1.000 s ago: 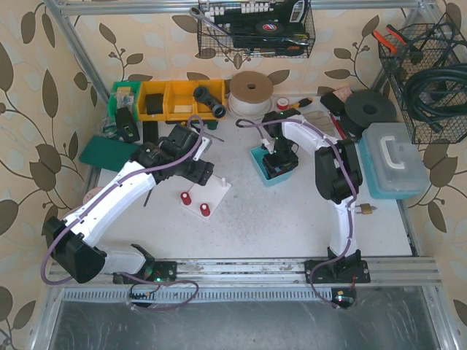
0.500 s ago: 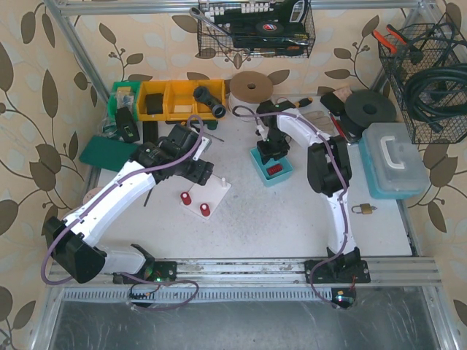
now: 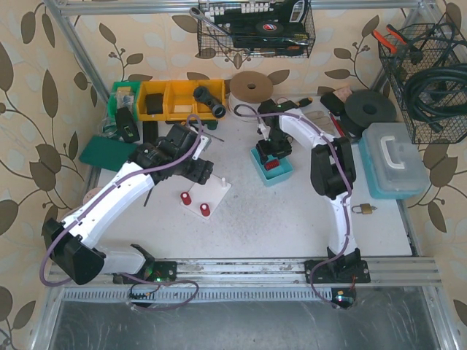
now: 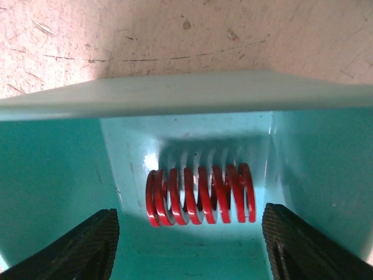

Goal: Install the large spring

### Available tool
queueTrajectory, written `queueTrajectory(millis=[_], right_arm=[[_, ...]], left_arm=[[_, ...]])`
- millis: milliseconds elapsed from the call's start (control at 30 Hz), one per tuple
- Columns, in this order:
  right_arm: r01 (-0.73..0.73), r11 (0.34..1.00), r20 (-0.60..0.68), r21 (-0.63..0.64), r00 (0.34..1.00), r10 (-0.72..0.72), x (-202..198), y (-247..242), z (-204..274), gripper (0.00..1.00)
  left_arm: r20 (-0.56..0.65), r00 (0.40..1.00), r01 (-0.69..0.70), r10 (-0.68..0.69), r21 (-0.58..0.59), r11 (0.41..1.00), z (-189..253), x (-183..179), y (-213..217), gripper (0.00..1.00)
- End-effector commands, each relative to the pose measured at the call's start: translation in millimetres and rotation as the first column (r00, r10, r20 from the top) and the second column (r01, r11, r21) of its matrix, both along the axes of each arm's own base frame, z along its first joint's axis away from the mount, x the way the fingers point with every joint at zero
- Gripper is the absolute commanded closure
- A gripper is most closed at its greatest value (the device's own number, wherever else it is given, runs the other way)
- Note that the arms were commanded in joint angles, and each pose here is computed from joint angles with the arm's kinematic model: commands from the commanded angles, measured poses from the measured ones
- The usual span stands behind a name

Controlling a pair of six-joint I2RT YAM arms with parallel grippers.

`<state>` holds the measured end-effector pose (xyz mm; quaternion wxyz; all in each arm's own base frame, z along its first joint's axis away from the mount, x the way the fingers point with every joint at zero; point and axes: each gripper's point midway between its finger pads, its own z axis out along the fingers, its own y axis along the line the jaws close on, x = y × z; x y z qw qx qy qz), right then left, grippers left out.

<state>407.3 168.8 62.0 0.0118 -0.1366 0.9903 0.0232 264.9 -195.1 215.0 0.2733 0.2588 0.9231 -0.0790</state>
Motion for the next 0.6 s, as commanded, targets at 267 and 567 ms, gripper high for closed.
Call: queueTrajectory(millis=[267,567], right_arm=[[0.012,0.998,-0.007,-0.056,1.000,-0.012,8,2,-34,0.26],[0.033,0.994,-0.013,-0.104,0.999,-0.035,8,-2,-41,0.29]], left_arm=[[0.049,0.999,-0.021,0.022,-0.033,0.999,18,-5,10,0.14],[0.053,0.998,-0.026,0.027,-0.024,0.999,19,-5,13,0.14]])
